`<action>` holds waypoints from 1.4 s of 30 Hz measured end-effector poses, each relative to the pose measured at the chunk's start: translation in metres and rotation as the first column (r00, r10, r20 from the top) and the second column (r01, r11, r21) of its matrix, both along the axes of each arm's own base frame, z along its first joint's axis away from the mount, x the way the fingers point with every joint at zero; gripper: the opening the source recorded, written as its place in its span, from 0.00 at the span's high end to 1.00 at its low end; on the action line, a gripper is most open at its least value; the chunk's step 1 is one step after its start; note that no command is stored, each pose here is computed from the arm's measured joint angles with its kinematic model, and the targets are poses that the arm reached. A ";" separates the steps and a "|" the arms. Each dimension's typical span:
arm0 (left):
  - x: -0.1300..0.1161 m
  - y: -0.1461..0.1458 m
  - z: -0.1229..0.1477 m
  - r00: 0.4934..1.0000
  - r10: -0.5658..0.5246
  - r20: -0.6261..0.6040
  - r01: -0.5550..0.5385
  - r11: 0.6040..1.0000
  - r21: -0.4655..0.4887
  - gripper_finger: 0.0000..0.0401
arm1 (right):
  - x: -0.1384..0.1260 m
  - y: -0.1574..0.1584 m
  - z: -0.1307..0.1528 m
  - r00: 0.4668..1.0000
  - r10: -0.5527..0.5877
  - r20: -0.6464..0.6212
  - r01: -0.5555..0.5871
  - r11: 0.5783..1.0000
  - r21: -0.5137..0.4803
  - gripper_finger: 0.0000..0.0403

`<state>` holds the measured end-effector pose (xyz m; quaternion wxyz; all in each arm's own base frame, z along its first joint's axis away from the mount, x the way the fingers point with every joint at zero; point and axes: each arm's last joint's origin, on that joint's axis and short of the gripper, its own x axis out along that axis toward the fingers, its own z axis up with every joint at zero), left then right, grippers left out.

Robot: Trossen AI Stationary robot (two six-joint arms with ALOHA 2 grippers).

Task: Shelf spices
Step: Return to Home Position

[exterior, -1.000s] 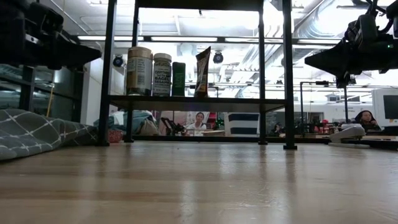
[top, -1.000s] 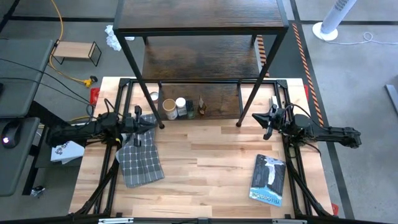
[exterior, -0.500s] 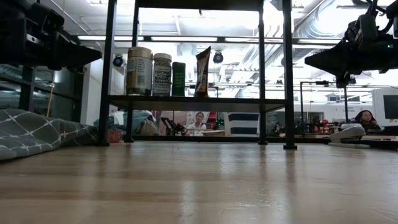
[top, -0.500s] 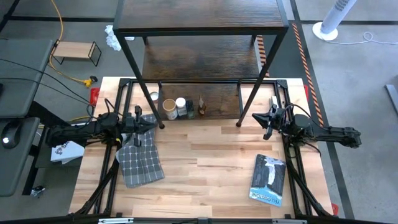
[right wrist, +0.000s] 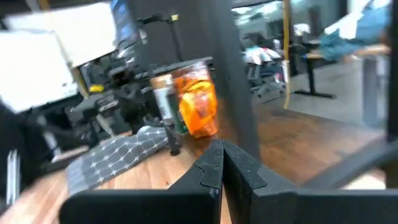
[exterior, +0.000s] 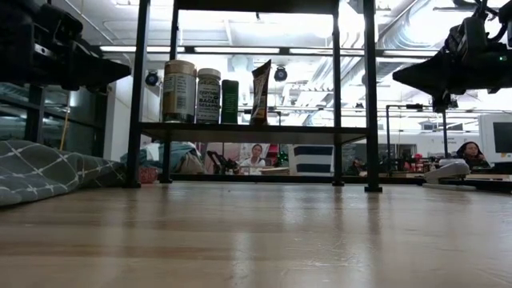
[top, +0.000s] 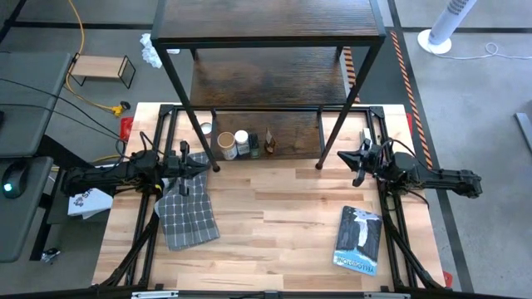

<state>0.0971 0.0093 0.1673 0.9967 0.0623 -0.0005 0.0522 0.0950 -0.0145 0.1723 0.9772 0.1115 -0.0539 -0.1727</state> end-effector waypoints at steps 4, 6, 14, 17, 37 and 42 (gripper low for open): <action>0.000 0.000 0.000 1.000 0.000 0.000 0.000 1.000 0.000 0.99 | 0.001 0.004 -0.002 0.988 0.120 -0.093 -0.136 0.971 -0.197 1.00; 0.000 0.000 0.000 1.000 0.000 0.000 0.000 1.000 0.001 0.99 | 0.002 0.006 -0.003 0.972 0.181 -0.149 -0.221 0.923 -0.317 1.00; 0.000 0.000 0.000 1.000 0.000 0.000 0.000 1.000 0.001 0.99 | 0.002 0.007 -0.004 0.965 0.194 -0.178 -0.250 0.884 -0.394 1.00; 0.000 0.000 0.000 1.000 0.000 0.000 0.000 1.000 0.000 0.99 | 0.002 0.008 -0.004 0.962 0.218 -0.165 -0.264 0.899 -0.350 1.00; 0.000 0.000 0.000 1.000 0.000 0.000 0.000 1.000 0.000 0.99 | 0.003 0.008 -0.005 0.959 0.242 -0.145 -0.272 0.931 -0.243 1.00; 0.000 0.000 0.000 1.000 0.000 0.000 0.000 1.000 0.000 0.99 | 0.003 0.008 -0.005 0.959 0.242 -0.145 -0.271 0.931 -0.244 1.00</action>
